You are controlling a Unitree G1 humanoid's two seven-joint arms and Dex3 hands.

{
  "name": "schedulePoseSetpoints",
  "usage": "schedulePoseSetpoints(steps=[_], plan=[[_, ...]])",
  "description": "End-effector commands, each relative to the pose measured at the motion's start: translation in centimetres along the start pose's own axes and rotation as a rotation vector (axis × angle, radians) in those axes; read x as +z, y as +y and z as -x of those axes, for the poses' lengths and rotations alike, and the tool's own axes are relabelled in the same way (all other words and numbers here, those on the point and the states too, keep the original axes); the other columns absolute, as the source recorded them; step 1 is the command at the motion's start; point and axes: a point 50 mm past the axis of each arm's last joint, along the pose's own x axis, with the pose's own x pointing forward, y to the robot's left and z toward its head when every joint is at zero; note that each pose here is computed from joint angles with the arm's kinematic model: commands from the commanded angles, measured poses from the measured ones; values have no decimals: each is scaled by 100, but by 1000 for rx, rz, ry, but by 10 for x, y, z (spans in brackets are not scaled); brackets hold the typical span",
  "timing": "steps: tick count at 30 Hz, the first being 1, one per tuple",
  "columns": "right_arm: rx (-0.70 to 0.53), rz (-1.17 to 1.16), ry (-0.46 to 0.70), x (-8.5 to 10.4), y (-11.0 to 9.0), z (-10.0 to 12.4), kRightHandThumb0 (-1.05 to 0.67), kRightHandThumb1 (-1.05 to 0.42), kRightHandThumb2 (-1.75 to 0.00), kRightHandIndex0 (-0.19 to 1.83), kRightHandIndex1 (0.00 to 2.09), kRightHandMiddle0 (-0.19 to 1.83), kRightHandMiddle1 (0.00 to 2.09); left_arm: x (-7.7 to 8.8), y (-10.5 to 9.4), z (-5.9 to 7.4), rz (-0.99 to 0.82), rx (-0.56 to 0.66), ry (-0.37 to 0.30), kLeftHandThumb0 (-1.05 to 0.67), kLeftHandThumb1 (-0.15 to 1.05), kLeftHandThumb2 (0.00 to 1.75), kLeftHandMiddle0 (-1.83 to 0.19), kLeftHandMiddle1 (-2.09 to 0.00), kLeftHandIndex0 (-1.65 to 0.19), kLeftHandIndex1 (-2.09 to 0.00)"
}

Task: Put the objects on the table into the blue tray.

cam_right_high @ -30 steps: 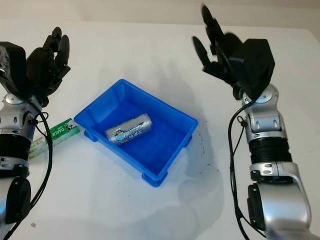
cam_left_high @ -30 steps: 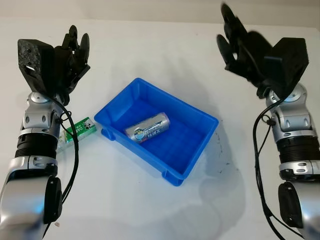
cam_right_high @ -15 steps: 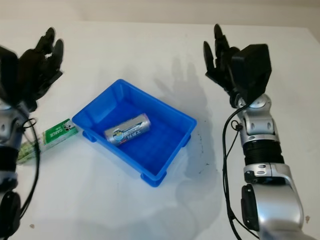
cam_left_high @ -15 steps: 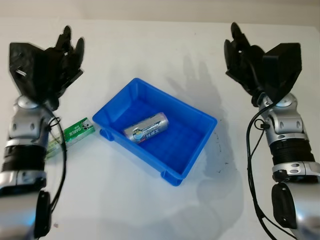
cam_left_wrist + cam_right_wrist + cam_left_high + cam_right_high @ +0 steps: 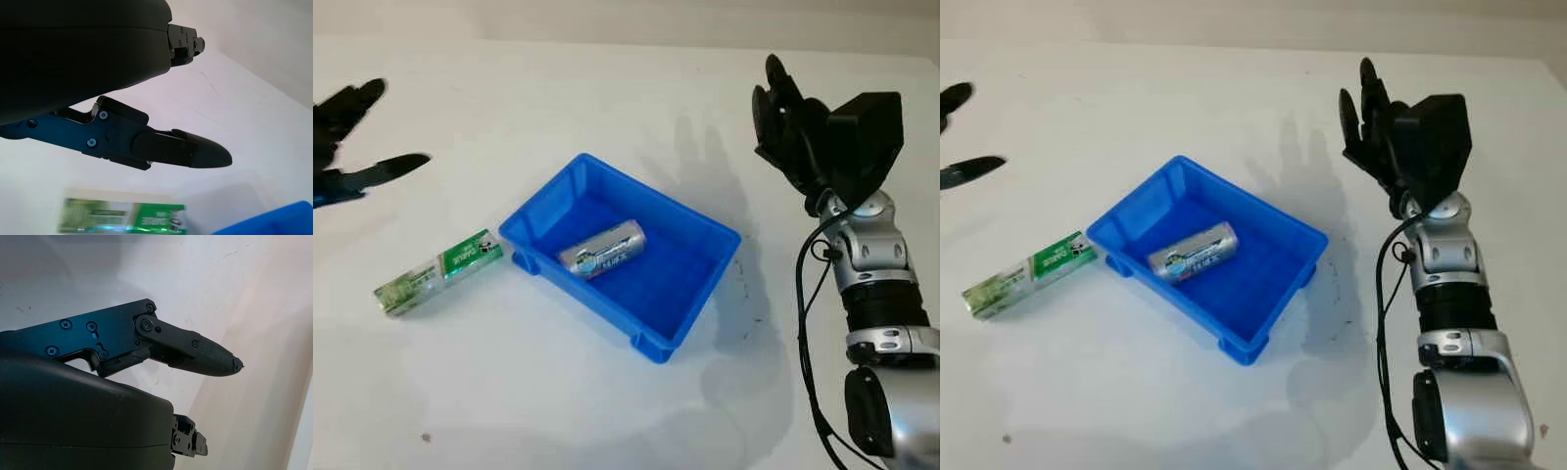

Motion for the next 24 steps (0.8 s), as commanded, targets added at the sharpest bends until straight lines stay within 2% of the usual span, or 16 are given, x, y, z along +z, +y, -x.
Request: schedulePoseSetpoints(steps=[1,3,6,11,12,13,14,16,17,18,19,20,21,22,24], plan=[[-4,-10,-6,1,1,0,-65,-105,-74,-19,0,-19,0,-1,-3,12,-53,5,30,-83,103,6,-2,-7,-2,-8],[0,-10,-9,1,1,-1,-65,-105,-75,-19,0,-19,0,-5,-9,16,-80,2,65,-85,102,6,-2,-6,-2,-8],[0,-9,-8,1,1,-2,-65,-105,-74,-19,0,-19,0,-10,-21,18,-89,-26,81,-87,101,5,-6,-7,-3,-7],[5,-7,-7,2,-1,-1,-66,-105,-75,-19,0,-19,0,-18,-47,17,-139,-127,105,-89,104,6,-24,-8,-9,-8],[6,-7,-9,2,-1,0,-66,-105,-76,-19,0,-19,0,-19,-52,17,-151,-140,113,-89,104,6,-27,-16,-9,-7],[5,-9,-9,2,-2,0,-67,-105,-76,-19,0,-19,0,-20,-58,17,-131,-179,115,-91,104,6,-19,-55,-8,-6],[4,-11,-9,2,-3,0,-67,-105,-76,-19,0,-19,0,-20,-62,17,-118,-205,116,-90,103,6,-1,-33,6,-8],[-5,-15,-10,3,-5,1,-67,-105,-75,-19,0,-19,0,-23,-68,18,-118,-246,126,-92,103,5,10,-13,14,-6],[-9,-16,-7,3,-6,1,-67,-105,-75,-19,0,-19,0,-24,-71,18,-136,-265,142,-97,104,5,10,-39,13,-6],[-11,-16,-6,3,-6,1,-66,-105,-75,-19,0,-19,0,-25,-73,19,-155,-281,154,-101,104,6,-1,-138,12,-5],[-12,-14,-6,4,-7,1,-66,-105,-76,-19,0,-19,0,-26,-76,20,-174,-294,158,-103,104,6,-37,-173,10,-6],[-15,-12,-5,4,-8,1,-66,-105,-76,-19,0,-19,0,-27,-80,21,-188,-314,163,-104,104,6,-70,-191,8,-6],[-17,-11,-5,5,-8,1,-66,-105,-76,-19,0,-19,0,-27,-82,22,-196,-326,166,-99,102,5,-84,-202,5,-7],[-16,-10,-6,5,-8,2,-66,-105,-76,-19,0,-19,0,-29,-85,23,-198,-345,170,-97,101,5,-88,-206,4,-7],[-10,-16,-7,5,-8,1,-65,-105,-74,-19,0,-19,0,-31,-92,24,-210,-397,185,-97,100,5,-68,-209,6,-6]])
